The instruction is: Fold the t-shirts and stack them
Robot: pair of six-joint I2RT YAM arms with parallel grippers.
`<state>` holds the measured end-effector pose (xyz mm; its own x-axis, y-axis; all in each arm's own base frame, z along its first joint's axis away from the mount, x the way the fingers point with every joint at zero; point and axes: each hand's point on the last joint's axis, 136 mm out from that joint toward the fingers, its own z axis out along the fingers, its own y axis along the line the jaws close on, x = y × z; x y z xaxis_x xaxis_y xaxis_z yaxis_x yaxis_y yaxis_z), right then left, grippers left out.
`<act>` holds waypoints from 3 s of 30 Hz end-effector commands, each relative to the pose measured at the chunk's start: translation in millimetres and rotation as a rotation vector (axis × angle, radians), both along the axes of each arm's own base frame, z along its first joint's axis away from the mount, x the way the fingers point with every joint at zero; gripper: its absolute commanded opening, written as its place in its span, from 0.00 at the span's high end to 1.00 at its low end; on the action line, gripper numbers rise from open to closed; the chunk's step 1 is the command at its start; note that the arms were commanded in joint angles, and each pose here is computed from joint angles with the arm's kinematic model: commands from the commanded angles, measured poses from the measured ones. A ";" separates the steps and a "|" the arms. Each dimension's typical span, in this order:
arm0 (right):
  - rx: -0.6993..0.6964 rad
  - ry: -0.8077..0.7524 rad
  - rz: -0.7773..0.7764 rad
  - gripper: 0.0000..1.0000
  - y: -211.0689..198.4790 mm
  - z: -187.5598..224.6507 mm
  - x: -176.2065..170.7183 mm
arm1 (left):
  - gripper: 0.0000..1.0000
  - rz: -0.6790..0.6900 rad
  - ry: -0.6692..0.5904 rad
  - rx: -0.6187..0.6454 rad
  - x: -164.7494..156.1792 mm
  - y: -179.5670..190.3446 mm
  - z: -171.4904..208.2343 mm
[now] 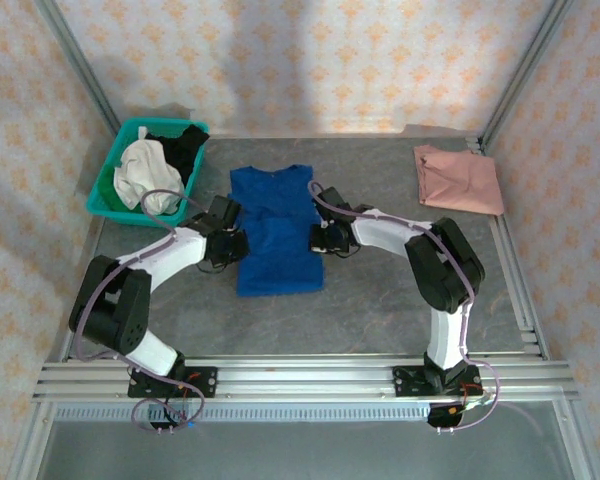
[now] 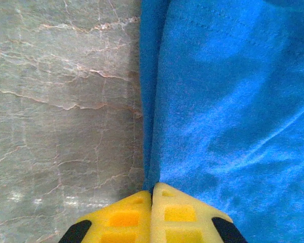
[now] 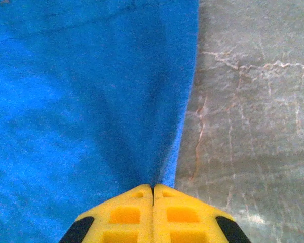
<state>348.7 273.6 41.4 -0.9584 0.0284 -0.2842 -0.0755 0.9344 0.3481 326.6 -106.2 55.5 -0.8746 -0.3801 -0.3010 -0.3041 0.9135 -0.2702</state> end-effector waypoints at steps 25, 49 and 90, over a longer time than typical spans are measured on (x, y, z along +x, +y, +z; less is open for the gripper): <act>-0.081 -0.078 0.035 0.69 -3.0 22.0 -5.8 | 0.51 0.038 -0.001 0.129 11.1 25.5 4.9; -0.015 -0.041 0.032 0.60 18.7 -6.1 74.3 | 0.81 0.050 0.056 0.107 77.2 37.6 -20.8; 0.033 -0.179 0.098 1.00 25.2 74.7 29.1 | 1.00 0.063 -0.073 0.103 15.4 56.5 54.9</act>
<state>378.0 305.2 101.9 -0.9127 -0.0465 -0.4060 -0.2136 0.9013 0.3768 347.5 -65.0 109.7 -0.8302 -0.4008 -0.3875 -0.3187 0.9115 -0.2600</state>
